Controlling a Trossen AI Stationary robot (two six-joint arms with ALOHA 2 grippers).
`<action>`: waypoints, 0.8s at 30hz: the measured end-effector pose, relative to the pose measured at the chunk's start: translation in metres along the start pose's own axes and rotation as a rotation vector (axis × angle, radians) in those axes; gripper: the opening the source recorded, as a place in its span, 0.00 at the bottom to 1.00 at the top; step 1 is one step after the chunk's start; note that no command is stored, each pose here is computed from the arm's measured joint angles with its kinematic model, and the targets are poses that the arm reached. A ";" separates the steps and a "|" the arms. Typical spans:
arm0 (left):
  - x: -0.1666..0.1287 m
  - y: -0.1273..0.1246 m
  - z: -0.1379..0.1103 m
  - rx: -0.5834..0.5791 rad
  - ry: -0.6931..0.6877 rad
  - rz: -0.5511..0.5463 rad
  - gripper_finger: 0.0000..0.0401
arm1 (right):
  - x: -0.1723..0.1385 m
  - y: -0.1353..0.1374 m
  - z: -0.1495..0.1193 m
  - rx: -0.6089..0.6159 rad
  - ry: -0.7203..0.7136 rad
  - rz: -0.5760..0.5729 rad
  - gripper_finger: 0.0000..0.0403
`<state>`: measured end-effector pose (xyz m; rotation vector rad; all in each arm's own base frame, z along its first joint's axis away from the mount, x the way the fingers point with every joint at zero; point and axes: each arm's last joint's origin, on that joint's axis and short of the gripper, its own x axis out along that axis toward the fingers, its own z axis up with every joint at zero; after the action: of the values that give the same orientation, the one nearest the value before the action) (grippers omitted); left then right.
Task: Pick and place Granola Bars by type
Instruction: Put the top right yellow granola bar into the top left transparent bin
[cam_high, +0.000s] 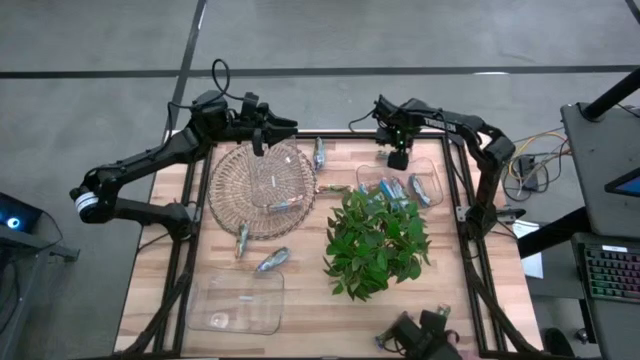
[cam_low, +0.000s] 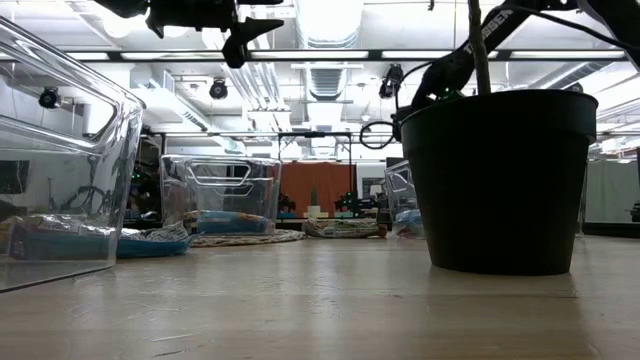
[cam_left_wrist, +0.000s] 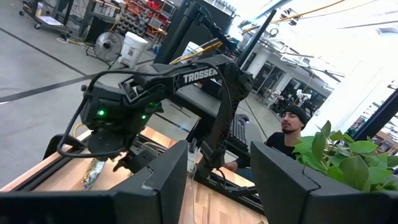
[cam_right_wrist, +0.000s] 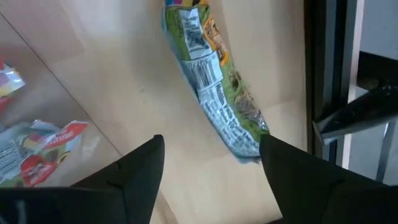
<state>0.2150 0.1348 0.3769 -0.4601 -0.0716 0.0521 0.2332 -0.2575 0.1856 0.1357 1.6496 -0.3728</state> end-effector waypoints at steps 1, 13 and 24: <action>0.000 0.000 0.000 0.000 0.000 0.000 0.39 | 0.001 0.000 0.001 0.000 -0.001 -0.002 0.63; 0.000 0.000 0.000 0.000 0.000 0.000 0.39 | 0.023 -0.003 0.011 -0.023 0.007 0.014 0.61; 0.000 0.000 0.000 0.000 0.000 0.000 0.39 | 0.028 -0.002 0.008 -0.021 0.011 0.084 0.44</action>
<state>0.2149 0.1349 0.3769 -0.4600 -0.0717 0.0523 0.2371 -0.2660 0.1582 0.1909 1.6522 -0.2910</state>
